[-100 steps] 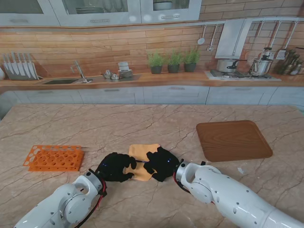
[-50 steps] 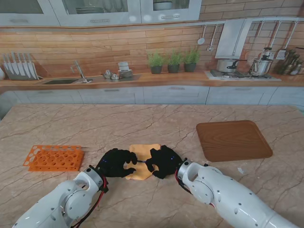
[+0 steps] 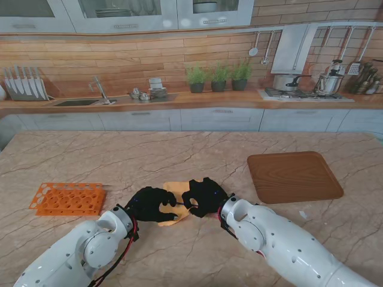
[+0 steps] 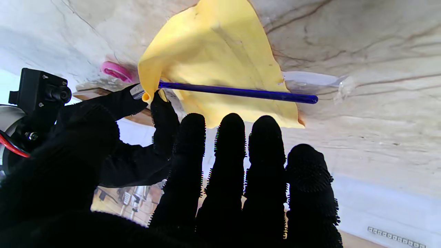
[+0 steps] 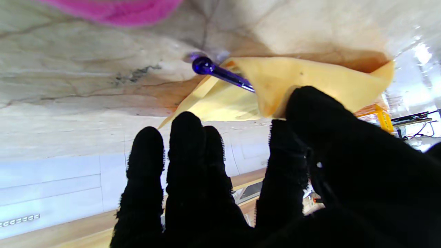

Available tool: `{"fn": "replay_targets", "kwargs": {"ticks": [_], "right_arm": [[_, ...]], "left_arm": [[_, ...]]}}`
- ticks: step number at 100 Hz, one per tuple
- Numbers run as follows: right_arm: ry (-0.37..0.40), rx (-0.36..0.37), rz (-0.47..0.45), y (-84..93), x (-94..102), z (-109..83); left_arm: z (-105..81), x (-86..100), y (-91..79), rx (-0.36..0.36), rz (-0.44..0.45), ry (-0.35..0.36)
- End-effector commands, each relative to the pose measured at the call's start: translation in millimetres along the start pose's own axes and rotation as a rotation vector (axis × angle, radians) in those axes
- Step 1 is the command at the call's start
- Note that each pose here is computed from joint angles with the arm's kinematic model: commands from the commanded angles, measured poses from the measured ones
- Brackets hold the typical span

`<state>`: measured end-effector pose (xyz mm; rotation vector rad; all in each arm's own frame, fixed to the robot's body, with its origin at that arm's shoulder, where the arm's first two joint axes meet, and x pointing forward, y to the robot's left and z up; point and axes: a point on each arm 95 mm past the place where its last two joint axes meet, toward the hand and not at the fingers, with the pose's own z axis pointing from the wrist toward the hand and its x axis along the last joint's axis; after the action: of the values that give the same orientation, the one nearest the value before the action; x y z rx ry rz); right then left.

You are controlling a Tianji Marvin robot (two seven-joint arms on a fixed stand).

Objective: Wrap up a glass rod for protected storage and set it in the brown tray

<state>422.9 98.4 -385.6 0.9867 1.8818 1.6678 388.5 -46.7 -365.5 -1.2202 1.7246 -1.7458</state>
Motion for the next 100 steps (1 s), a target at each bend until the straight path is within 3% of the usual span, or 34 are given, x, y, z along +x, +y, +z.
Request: {"fn": "replay_targets", "kwargs": {"ticks": [1,36,68,100], "right_arm": [[-0.009,-0.007,0.005,3.2,0.7,4.1],[-0.068,-0.01,0.043,7.9,-6.0,10.4],[-0.136,-0.009,0.064,7.7,-8.3,11.3],[-0.169,-0.008,0.091,7.5,-10.1,12.3]], "left_arm": [[0.8,-0.9,-2.0,0.018,0.023,-0.006],[4.1,-12.6,-10.4,0.042,0.061,-0.042],[7.0,-21.0,-12.8,-0.014,0.063,-0.064],[20.3,-24.2,-8.9,0.019,0.061,-0.094]]}}
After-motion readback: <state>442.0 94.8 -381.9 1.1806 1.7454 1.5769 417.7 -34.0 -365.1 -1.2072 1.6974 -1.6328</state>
